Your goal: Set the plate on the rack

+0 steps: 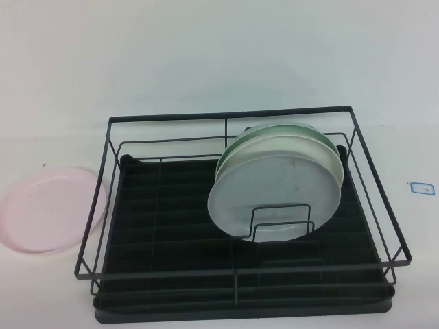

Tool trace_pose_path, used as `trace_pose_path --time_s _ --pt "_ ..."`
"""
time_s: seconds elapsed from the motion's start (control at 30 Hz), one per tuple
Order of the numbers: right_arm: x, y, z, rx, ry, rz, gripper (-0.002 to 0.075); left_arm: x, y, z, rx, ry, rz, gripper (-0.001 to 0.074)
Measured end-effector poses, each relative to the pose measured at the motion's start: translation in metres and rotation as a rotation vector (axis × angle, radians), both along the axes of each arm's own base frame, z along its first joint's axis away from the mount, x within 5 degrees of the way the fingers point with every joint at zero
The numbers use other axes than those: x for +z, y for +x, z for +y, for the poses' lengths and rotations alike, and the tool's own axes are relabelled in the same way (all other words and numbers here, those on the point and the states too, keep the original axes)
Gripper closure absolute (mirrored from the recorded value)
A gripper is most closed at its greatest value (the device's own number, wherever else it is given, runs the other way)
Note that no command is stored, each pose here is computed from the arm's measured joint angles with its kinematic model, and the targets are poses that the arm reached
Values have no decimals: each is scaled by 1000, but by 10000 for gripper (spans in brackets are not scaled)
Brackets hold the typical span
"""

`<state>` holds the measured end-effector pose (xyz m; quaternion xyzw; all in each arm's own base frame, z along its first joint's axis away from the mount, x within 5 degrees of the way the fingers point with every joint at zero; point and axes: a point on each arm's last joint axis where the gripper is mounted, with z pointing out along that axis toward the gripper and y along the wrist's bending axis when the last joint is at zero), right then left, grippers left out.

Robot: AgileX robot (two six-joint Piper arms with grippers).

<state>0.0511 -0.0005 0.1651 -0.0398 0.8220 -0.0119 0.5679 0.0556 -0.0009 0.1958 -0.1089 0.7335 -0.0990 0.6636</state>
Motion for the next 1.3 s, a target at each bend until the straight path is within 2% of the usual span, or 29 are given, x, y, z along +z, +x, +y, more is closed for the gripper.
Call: trace_pose_path --time_s 0.03,0.1,0.13,0.17,0.27,0.33,0.57,0.6,0.7,0.9,1.03,1.17,1.3 --pt "0 0 0 0 0 0 728 0 0 0 0 0 0 735" --pt "0 0 0 0 0 0 728 4 0 -1 0 -89 -49 735" --pt "0 0 0 0 0 0 728 13 0 1 16 -154 -139 734" --pt "0 0 0 0 0 0 728 10 0 0 8 -202 -111 735" --pt "0 0 0 0 0 0 728 17 0 2 27 -438 -194 735" --pt "0 0 0 0 0 0 728 19 0 4 36 -546 -216 735" --pt "0 0 0 0 0 0 728 24 -1 8 66 -652 -283 735" --pt "0 0 0 0 -5 0 728 24 -1 8 63 -630 -275 735" --pt "0 0 -1 -1 -15 -1 728 37 -4 1 3 -439 -226 735" --pt "1 1 0 1 -17 -16 728 90 -24 -10 -107 -53 -190 735" --pt "15 4 3 13 66 -164 728 129 -35 -14 -139 178 -227 735" --pt "41 5 5 22 253 -442 728 168 -48 -12 -91 311 -375 735" --pt "83 -10 2 57 329 -936 728 210 -73 -5 31 280 -654 735"
